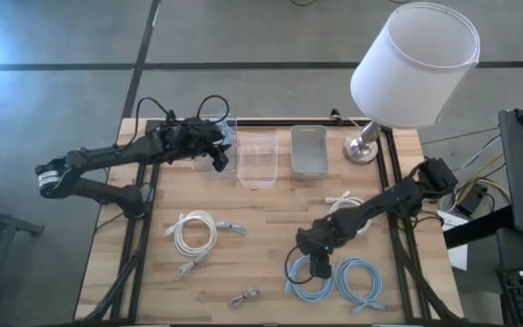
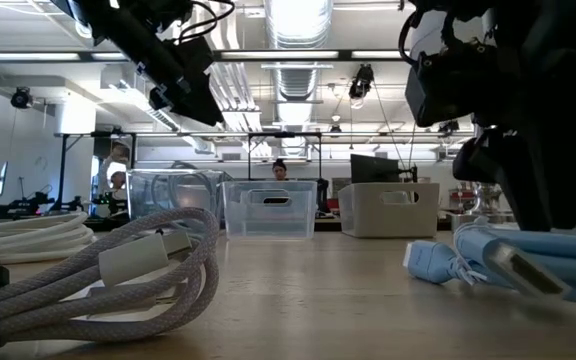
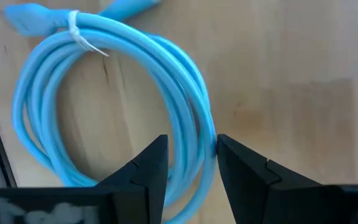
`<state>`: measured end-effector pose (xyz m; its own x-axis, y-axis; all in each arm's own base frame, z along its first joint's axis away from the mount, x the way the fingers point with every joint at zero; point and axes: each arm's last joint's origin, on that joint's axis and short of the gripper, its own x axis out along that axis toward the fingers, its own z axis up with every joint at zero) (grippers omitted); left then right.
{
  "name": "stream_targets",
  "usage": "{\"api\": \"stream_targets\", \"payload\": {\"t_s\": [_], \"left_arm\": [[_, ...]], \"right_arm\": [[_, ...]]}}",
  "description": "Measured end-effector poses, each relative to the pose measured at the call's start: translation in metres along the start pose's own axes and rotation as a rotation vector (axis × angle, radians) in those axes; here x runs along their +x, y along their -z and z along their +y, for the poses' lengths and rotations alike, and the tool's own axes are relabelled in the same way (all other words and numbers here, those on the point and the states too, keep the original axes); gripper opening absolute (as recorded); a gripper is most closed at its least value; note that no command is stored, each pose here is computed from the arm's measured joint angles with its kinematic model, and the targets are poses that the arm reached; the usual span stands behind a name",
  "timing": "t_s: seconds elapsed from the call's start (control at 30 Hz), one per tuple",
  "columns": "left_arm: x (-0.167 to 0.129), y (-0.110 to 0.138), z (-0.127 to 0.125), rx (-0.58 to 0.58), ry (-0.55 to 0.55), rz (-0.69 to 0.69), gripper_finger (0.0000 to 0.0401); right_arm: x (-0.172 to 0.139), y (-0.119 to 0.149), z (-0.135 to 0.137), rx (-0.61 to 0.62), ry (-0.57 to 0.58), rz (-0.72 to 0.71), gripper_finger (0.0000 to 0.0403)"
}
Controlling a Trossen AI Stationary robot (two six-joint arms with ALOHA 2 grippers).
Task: Pick & Place USB Port
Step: Put the left blue hdmi cable into the left transparent bin
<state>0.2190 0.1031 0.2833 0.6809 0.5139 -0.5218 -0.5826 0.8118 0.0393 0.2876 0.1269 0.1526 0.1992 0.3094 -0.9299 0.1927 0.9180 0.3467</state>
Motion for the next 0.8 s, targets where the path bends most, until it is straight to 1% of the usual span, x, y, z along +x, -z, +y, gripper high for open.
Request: {"api": "stream_targets", "payload": {"t_s": [0.3, 0.5, 0.63, 0.8], "left_arm": [[0.0, 0.0, 0.0, 0.002, 0.001, 0.0, 0.0172], [0.0, -0.001, 0.0, 0.005, 0.002, -0.007, 0.0172], [0.0, -0.001, 0.0, 0.006, 0.001, -0.009, 0.0172], [0.0, -0.001, 0.0, 0.007, 0.001, -0.01, 0.0172]], "right_arm": [[0.019, 0.0, -0.001, -0.023, 0.055, 0.004, 0.0128], [0.024, 0.0, -0.001, -0.027, 0.073, 0.014, 0.0113], [0.023, -0.001, -0.002, -0.046, 0.076, 0.016, 0.0086], [0.019, -0.003, 0.001, -0.107, 0.075, 0.015, 0.0031]]}}
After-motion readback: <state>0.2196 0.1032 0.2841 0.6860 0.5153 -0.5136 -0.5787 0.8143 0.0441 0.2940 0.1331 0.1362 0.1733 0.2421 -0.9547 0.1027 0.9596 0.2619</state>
